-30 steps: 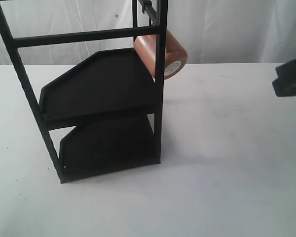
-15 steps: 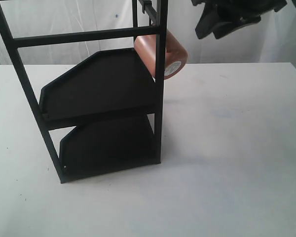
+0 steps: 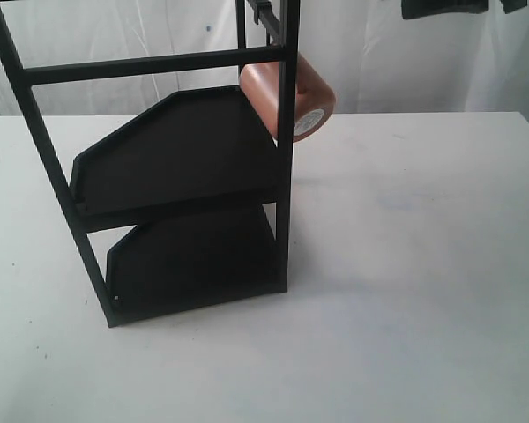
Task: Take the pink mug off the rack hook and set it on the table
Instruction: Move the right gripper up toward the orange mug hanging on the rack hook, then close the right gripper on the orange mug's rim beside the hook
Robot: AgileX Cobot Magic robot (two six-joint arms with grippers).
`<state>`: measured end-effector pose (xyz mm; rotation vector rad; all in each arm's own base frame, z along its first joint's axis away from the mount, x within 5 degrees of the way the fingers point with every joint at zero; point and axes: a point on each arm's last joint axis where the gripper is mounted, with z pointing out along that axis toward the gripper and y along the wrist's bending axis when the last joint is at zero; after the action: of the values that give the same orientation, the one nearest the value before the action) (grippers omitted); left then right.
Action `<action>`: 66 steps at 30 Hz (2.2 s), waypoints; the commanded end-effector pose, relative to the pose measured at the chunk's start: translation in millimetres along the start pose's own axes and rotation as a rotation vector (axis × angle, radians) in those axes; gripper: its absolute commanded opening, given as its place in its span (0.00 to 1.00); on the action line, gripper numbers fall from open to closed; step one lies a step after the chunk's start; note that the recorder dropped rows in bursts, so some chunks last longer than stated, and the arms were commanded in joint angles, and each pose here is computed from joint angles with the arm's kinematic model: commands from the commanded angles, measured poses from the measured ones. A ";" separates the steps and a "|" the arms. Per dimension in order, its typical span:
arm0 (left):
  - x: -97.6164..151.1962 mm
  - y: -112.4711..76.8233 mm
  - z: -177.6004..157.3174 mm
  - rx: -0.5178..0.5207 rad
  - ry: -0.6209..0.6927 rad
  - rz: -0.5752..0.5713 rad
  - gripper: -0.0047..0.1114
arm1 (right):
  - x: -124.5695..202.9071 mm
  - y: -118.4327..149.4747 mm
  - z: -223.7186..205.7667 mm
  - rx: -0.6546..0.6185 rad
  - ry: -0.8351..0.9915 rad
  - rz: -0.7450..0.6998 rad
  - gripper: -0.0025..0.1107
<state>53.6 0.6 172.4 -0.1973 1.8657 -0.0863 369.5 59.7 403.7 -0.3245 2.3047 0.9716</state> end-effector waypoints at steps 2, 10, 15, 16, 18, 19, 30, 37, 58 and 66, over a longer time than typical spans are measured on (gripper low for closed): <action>1.1 -0.4 0.2 0.009 0.000 0.000 0.04 | 9.3 -6.7 7.9 0.018 0.047 -0.024 0.39; 1.1 -0.4 0.2 0.009 0.000 0.000 0.04 | 11.5 -10.0 8.9 0.040 0.065 -0.087 0.39; 1.1 -0.4 0.2 0.009 0.000 0.000 0.04 | 7.3 -5.5 20.2 -0.090 0.024 -0.093 0.39; 1.1 -0.4 0.2 0.009 0.000 0.000 0.04 | 5.7 -5.2 23.2 -0.130 0.007 -0.098 0.39; 1.1 -0.4 0.2 0.009 0.000 0.000 0.04 | 2.7 -6.3 29.4 -0.198 -0.025 -0.100 0.39; 1.1 -0.4 0.2 0.009 0.000 0.000 0.04 | 2.1 -7.7 31.7 -0.211 -0.031 -0.110 0.39; 1.1 -0.4 0.2 0.009 0.000 0.000 0.04 | 8.0 1.9 57.3 -0.260 0.011 -0.209 0.39; 1.1 -0.4 0.2 0.009 0.000 0.000 0.04 | 14.5 6.8 66.2 -0.224 0.070 -0.276 0.39; 1.1 -0.4 0.2 0.009 0.000 0.000 0.04 | 21.3 5.2 100.3 -0.317 0.083 -0.365 0.39; 1.1 -0.4 0.2 0.009 0.000 0.000 0.04 | 22.9 1.6 107.5 -0.328 0.091 -0.350 0.31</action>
<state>53.6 0.6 172.4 -0.1973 1.8657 -0.0863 398.6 136.7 331.5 -0.8857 2.0777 1.1558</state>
